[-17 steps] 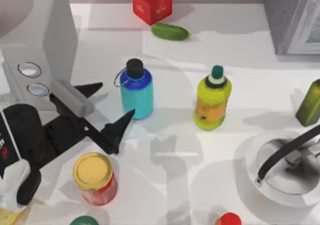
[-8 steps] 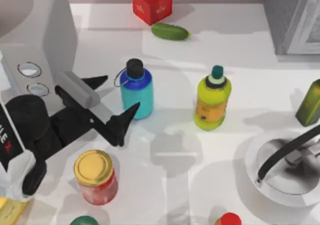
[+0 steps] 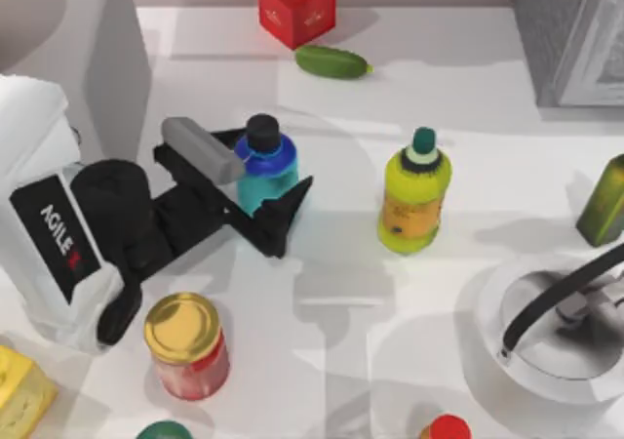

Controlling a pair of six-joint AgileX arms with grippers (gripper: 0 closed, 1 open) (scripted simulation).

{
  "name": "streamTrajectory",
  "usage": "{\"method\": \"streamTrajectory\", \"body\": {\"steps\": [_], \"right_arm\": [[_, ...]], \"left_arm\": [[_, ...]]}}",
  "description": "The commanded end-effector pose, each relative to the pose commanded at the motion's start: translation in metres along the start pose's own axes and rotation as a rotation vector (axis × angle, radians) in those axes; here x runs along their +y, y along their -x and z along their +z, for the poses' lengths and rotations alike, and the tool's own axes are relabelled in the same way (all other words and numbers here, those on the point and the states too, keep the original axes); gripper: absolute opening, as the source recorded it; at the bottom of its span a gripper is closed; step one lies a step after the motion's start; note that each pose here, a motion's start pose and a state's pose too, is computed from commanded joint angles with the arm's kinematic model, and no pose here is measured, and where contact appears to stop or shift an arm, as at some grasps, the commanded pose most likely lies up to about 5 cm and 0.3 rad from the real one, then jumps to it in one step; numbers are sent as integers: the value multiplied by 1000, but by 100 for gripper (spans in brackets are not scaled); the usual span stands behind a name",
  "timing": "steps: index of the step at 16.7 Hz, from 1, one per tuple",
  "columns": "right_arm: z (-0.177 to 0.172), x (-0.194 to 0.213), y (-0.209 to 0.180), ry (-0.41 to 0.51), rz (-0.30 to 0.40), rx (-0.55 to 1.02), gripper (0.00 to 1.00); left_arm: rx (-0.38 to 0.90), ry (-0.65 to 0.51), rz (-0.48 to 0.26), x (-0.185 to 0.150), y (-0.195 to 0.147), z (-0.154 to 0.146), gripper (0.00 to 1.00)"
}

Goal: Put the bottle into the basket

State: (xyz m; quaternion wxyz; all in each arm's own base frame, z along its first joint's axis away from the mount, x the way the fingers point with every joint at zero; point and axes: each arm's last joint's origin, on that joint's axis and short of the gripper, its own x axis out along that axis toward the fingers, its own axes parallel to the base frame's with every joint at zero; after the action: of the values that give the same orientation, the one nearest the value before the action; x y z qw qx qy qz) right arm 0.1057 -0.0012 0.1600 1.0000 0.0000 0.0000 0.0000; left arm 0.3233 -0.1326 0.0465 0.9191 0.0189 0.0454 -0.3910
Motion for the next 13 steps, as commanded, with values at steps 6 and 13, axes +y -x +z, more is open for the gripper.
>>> {"method": "streamTrajectory", "body": {"steps": [6, 13], "right_arm": [[0, 0, 0, 0, 0, 0, 100], [0, 0, 0, 0, 0, 0, 100]], "left_arm": [[0, 0, -1, -2, -2, -1, 92], [0, 0, -1, -2, -2, -1, 40]]}}
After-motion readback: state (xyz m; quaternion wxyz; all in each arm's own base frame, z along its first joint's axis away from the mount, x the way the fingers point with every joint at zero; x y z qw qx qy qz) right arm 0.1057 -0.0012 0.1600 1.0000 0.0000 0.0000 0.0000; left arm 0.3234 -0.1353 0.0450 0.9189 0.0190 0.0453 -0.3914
